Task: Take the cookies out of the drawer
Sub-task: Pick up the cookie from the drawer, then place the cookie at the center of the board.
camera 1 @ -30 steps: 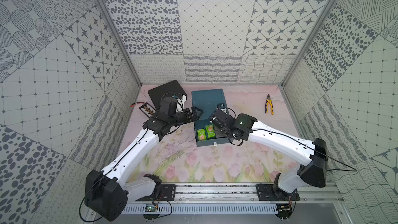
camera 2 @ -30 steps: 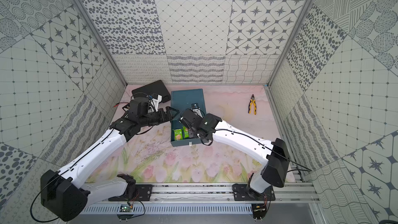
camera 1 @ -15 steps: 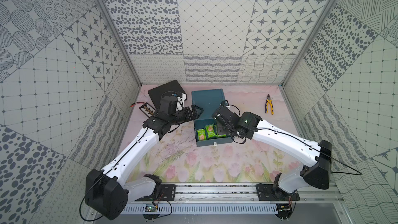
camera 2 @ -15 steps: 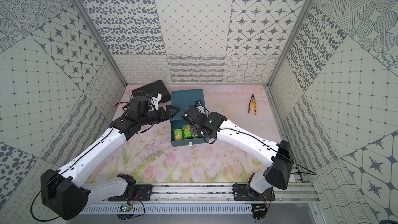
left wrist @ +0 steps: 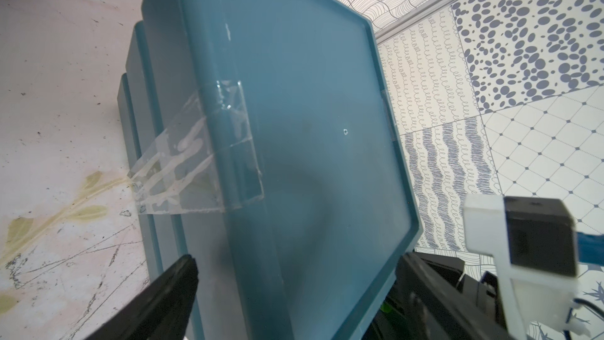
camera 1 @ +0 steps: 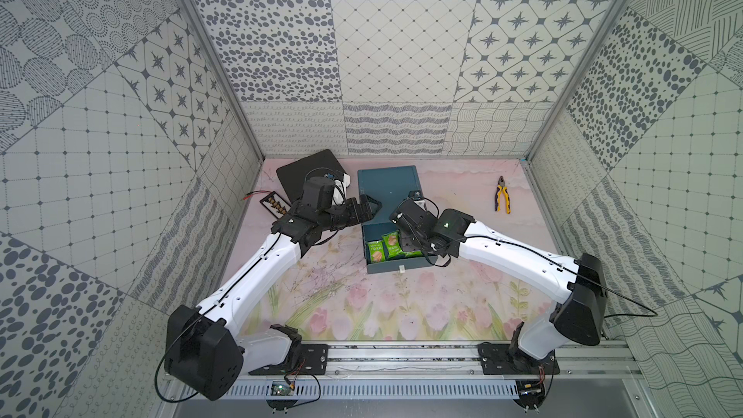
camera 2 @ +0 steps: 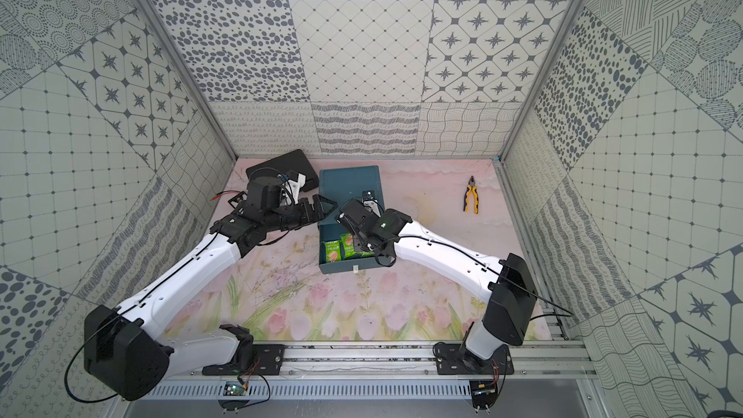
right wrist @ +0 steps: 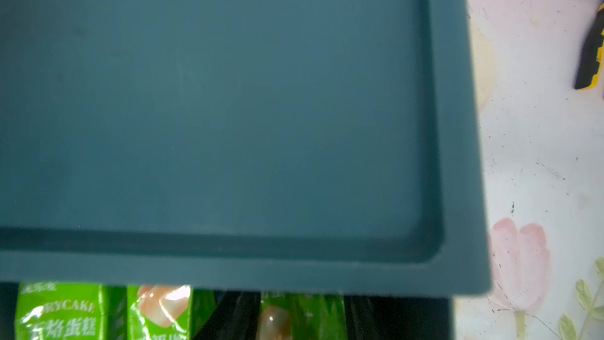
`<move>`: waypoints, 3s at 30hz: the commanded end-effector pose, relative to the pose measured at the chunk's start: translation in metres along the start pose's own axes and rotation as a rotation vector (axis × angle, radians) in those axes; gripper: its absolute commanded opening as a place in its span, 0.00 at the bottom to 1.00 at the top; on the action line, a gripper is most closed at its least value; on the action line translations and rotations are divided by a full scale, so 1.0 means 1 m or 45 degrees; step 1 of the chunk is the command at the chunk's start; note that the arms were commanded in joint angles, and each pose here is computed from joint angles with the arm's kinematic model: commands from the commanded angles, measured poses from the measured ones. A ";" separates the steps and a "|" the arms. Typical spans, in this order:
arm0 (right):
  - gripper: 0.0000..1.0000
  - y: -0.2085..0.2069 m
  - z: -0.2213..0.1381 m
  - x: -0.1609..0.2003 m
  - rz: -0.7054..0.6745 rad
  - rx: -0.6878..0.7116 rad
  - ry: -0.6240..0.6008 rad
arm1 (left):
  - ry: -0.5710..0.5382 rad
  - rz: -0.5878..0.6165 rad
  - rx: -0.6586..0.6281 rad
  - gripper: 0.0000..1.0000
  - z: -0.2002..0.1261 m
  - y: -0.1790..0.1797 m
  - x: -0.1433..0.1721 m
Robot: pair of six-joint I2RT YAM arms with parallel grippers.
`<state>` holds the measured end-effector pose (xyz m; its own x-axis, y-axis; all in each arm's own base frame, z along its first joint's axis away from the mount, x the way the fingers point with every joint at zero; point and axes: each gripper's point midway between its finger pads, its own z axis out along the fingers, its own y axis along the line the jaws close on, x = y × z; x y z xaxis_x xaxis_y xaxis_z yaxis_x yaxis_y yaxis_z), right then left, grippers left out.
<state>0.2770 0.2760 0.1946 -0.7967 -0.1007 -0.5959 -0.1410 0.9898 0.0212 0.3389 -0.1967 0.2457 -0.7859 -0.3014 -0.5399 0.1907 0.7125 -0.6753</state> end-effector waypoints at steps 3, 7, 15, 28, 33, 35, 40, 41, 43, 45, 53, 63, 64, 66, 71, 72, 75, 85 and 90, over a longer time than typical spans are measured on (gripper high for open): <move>0.29 -0.003 0.009 0.003 0.022 0.017 -0.013 | -0.027 0.038 0.079 0.99 -0.001 -0.015 -0.008; 0.17 -0.003 0.003 0.001 0.015 0.003 -0.041 | -0.032 0.037 0.077 0.99 -0.003 -0.015 -0.008; 0.00 0.009 -0.019 -0.002 -0.044 -0.074 -0.087 | -0.050 0.034 0.081 0.99 -0.010 -0.018 -0.008; 0.00 0.017 -0.057 -0.007 -0.035 -0.230 -0.123 | -0.091 0.032 0.046 0.98 -0.026 -0.016 -0.007; 0.00 0.020 -0.078 -0.012 -0.036 -0.324 -0.140 | -0.095 0.027 0.027 0.99 -0.031 -0.017 -0.009; 0.00 0.019 -0.090 -0.017 -0.025 -0.372 -0.161 | -0.102 0.032 0.020 0.99 -0.035 -0.018 -0.009; 0.00 0.009 -0.112 -0.029 0.008 -0.464 -0.219 | -0.119 0.035 0.012 0.99 -0.045 -0.023 -0.012; 0.00 0.006 -0.114 -0.031 0.024 -0.482 -0.228 | -0.113 0.036 0.025 0.99 -0.047 -0.027 -0.012; 0.00 -0.002 -0.121 -0.038 0.062 -0.522 -0.256 | -0.100 0.032 0.062 0.99 -0.052 -0.037 -0.014; 0.00 -0.013 -0.128 -0.045 0.096 -0.541 -0.291 | -0.099 0.039 0.091 0.99 -0.056 -0.048 -0.016; 0.00 -0.083 -0.088 -0.068 0.193 -0.419 -0.265 | -0.045 0.129 0.132 0.99 -0.045 -0.082 -0.006; 0.00 -0.147 0.032 -0.057 0.238 -0.210 -0.112 | 0.001 0.253 -0.146 0.99 -0.020 -0.058 0.004; 0.00 -0.147 0.046 -0.053 0.238 -0.211 -0.083 | -0.021 0.258 -0.158 0.99 -0.022 -0.056 0.002; 0.00 -0.144 0.069 -0.045 0.232 -0.210 -0.027 | -0.041 0.261 -0.181 0.99 -0.025 -0.052 0.001; 0.00 -0.136 0.113 -0.036 0.246 -0.237 0.025 | -0.043 0.263 -0.274 0.99 -0.026 -0.035 0.000; 0.00 -0.134 0.120 -0.035 0.251 -0.245 0.038 | -0.045 0.257 -0.284 0.99 -0.025 -0.031 0.000; 0.00 -0.127 0.138 -0.030 0.263 -0.271 0.089 | -0.024 0.198 -0.311 0.98 -0.020 -0.016 0.001; 0.04 -0.108 0.166 -0.019 0.265 -0.316 0.165 | -0.027 0.114 -0.265 0.99 -0.013 -0.007 -0.006; 0.25 -0.101 0.164 -0.019 0.289 -0.349 0.165 | -0.030 0.113 -0.241 0.99 -0.008 -0.010 -0.009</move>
<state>0.3901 0.1827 0.0590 -0.9106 0.0617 -0.4086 -0.0793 0.9444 0.3192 0.3310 -0.1899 0.2526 -0.7727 -0.2322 -0.5907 0.1157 0.8635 -0.4908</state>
